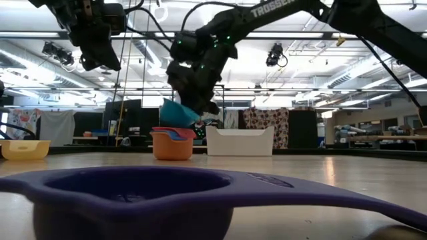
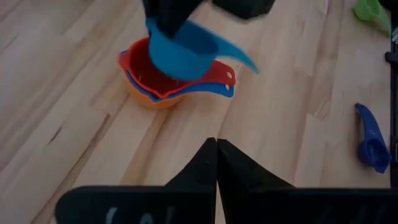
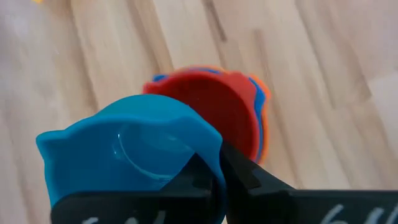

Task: Nest measuring cups in basket
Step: Stack the light blue measuring cup on the red measuring cup

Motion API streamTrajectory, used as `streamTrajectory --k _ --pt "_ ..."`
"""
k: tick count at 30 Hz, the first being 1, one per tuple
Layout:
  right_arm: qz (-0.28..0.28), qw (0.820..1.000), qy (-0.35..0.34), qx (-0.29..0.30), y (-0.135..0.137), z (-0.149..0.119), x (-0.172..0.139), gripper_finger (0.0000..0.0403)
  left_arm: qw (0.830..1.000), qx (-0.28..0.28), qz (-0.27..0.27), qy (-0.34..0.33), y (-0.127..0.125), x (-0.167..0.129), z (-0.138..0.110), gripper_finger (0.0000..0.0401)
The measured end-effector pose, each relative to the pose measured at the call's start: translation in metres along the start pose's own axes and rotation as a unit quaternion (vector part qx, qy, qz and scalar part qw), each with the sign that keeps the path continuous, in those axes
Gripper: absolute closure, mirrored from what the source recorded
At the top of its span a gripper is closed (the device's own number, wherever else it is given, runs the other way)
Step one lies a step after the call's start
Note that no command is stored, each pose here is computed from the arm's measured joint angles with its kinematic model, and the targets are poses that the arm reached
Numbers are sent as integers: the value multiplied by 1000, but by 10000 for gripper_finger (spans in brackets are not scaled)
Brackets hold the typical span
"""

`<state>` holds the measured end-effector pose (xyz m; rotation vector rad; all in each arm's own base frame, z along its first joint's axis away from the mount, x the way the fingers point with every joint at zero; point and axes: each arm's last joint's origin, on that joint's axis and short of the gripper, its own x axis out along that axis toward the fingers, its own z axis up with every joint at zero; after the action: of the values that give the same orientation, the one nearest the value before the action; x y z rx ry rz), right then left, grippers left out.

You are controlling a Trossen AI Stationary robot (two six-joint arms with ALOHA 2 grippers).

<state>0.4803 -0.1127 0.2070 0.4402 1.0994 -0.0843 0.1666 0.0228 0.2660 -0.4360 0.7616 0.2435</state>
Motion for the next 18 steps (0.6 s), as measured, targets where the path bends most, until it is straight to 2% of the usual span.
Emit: streamTrajectory --k 9,18 --pt "-2 1000 15 -13 -6 -2 7 390 1000 0 -1 -3 0 0 1 395" --pt "8 1000 12 -13 -7 -1 7 315 1000 0 -1 -1 0 0 0 395"
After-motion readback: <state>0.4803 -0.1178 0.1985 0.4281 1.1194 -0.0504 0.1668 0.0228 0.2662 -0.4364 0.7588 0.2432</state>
